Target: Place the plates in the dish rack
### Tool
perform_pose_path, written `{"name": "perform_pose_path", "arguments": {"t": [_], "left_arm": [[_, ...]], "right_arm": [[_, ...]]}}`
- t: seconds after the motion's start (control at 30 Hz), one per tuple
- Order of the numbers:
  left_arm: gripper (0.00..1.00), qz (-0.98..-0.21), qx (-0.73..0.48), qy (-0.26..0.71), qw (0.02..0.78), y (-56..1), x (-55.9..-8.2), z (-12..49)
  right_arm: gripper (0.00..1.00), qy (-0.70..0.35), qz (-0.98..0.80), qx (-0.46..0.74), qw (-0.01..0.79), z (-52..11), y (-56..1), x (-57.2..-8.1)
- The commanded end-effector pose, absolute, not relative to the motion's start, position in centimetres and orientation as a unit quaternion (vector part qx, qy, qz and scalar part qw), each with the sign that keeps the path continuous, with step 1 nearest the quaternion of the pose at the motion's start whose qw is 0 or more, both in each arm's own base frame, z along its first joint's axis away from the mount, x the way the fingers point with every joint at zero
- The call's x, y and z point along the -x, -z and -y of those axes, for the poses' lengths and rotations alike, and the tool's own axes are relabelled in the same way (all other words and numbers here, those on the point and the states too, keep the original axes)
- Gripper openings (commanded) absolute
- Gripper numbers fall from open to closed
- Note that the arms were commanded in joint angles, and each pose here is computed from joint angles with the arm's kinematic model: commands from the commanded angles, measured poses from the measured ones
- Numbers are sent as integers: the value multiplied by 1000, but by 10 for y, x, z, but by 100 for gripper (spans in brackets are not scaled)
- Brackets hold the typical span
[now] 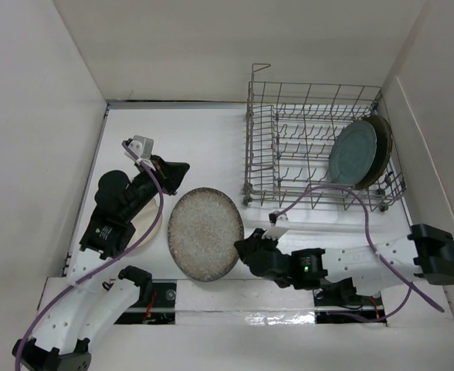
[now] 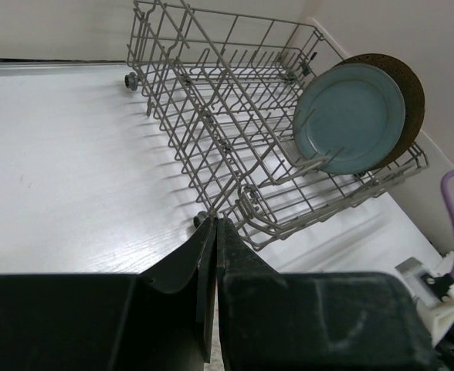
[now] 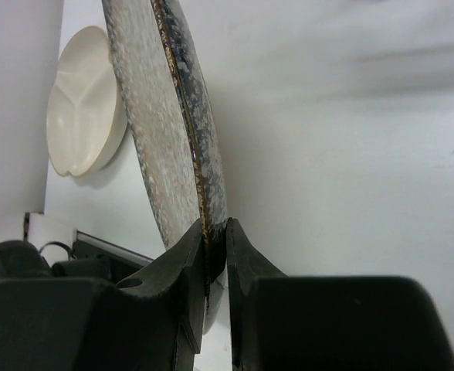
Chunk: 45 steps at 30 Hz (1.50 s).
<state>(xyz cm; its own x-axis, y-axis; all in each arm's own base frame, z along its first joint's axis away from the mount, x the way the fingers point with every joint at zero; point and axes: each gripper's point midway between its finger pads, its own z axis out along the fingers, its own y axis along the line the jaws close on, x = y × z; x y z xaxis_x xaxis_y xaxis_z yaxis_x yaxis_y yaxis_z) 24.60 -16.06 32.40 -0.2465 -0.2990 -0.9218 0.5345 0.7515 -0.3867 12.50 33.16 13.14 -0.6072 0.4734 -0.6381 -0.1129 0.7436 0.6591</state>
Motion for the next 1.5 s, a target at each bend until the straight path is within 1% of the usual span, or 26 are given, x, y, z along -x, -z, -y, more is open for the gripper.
{"name": "perform_pose_path", "arguments": {"t": [0.0,0.13,0.23,0.3,0.47,0.7,0.77,0.83,0.87,0.93,1.13,1.2,1.23,1.33,1.4,1.43,1.47], "left_arm": [[0,-677,-81,343,647,-360,-241,155],[0,-681,-74,335,647,-359,-241,152],[0,-680,-64,325,654,-363,-243,146],[0,-680,-55,317,659,-365,-244,142],[0,-683,-40,305,663,-364,-247,136],[0,-685,-33,301,662,-363,-247,134],[0,-686,-33,301,661,-361,-248,134],[0,-687,-33,302,660,-360,-248,134],[0,-687,-33,302,660,-360,-248,134],[0,-688,-33,301,660,-359,-248,134],[0,-691,-33,301,656,-356,-250,135],[0,-692,-35,304,654,-355,-249,136],[0,-691,-37,306,653,-354,-249,138],[0,-692,-42,312,649,-352,-249,141],[0,-693,-43,312,648,-352,-249,141],[0,-693,-44,313,648,-352,-249,141],[0,-693,-44,313,648,-352,-249,142]], "right_arm": [[0,-377,-762,-138,508,-322,-209,-145],[0,-413,-732,-144,523,-305,-257,-147],[0,-426,-720,-138,530,-299,-277,-146],[0,-444,-704,-137,537,-293,-301,-146],[0,-446,-677,-132,571,-269,-345,-150],[0,-448,-613,-174,627,-201,-417,-169],[0,-443,-586,-193,651,-170,-444,-176],[0,-446,-568,-191,666,-157,-464,-179],[0,-429,-564,-192,679,-146,-470,-185],[0,-440,-541,-189,691,-134,-498,-183],[0,-399,-497,-205,742,-90,-553,-188],[0,-366,-507,-198,755,-88,-555,-196],[0,-348,-497,-211,766,-74,-566,-197],[0,-307,-487,-212,790,-64,-579,-204],[0,-271,-467,-223,812,-43,-600,-204],[0,-236,-465,-222,824,-37,-610,-210],[0,-210,-476,-217,826,-40,-605,-220]]}}
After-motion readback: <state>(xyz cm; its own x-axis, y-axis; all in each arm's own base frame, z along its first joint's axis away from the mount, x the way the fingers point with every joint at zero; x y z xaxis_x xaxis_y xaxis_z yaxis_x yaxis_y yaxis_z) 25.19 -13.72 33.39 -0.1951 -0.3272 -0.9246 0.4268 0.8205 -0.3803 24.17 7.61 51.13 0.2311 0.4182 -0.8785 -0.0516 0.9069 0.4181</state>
